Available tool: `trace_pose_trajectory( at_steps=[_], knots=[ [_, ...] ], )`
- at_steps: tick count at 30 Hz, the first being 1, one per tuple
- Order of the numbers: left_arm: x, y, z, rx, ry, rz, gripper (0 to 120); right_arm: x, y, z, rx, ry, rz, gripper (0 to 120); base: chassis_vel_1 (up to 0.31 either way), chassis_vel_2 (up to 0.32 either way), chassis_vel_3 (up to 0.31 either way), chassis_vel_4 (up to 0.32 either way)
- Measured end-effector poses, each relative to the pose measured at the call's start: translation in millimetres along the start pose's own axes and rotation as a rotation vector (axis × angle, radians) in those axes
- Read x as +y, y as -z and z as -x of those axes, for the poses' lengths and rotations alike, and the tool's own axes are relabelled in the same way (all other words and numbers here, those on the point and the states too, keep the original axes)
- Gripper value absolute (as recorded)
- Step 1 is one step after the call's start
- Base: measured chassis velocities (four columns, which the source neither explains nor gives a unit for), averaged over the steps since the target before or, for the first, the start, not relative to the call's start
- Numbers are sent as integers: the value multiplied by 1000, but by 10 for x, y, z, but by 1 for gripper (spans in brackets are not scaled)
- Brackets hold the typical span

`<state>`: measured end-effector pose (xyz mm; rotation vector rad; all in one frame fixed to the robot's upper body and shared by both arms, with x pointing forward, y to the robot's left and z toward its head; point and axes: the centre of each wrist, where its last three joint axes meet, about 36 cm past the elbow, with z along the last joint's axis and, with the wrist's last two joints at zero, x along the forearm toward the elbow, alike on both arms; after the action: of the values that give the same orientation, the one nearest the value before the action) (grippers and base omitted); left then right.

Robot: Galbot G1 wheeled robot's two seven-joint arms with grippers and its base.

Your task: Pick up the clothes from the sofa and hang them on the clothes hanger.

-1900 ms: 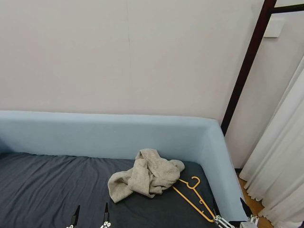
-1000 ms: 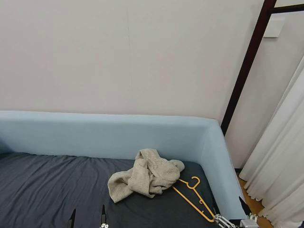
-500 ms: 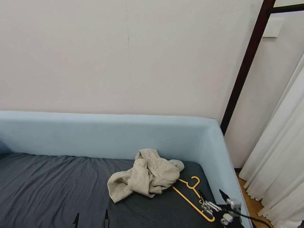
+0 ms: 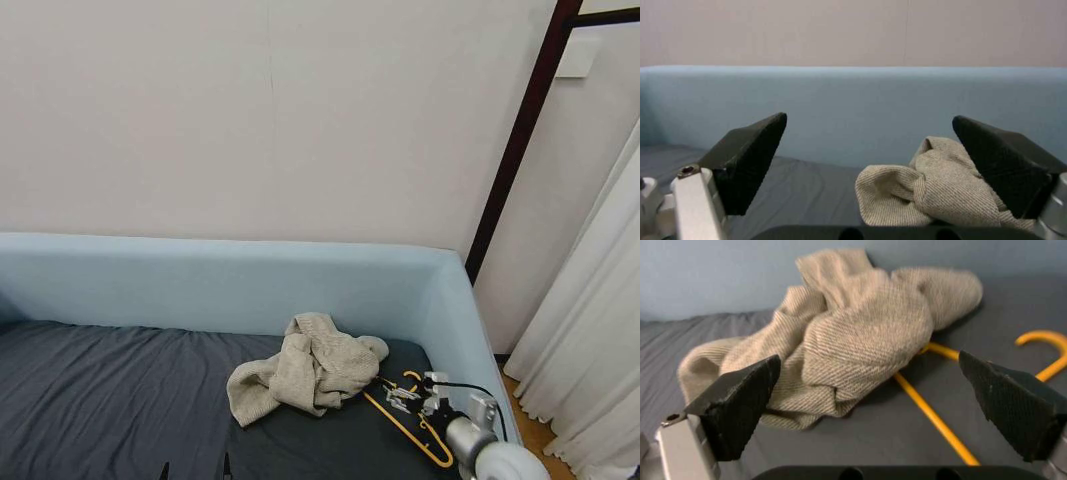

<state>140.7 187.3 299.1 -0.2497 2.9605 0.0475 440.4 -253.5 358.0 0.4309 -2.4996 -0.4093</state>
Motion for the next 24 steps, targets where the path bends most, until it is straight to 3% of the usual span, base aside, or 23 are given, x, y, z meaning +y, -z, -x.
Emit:
trace_pose_trajectory(
  at_steps=[5, 9, 17, 24],
  knots=[
    [9, 11, -35, 6, 18, 5, 96, -77, -163, 622, 78, -52, 101, 100, 0, 0, 0, 0],
    [19, -6, -34, 6, 38, 12, 96, -104, -248, 854, 84, -85, 155, 100, 0, 0, 0, 0],
    [-2, -6, -30, 6, 63, 6, 95, -98, -199, 1145, 37, -110, 274, 100, 0, 0, 0, 0],
    [-16, -15, -19, 6, 65, 13, 96, -61, -328, 1257, 46, -90, 271, 94, 0, 0, 0, 0]
  ],
)
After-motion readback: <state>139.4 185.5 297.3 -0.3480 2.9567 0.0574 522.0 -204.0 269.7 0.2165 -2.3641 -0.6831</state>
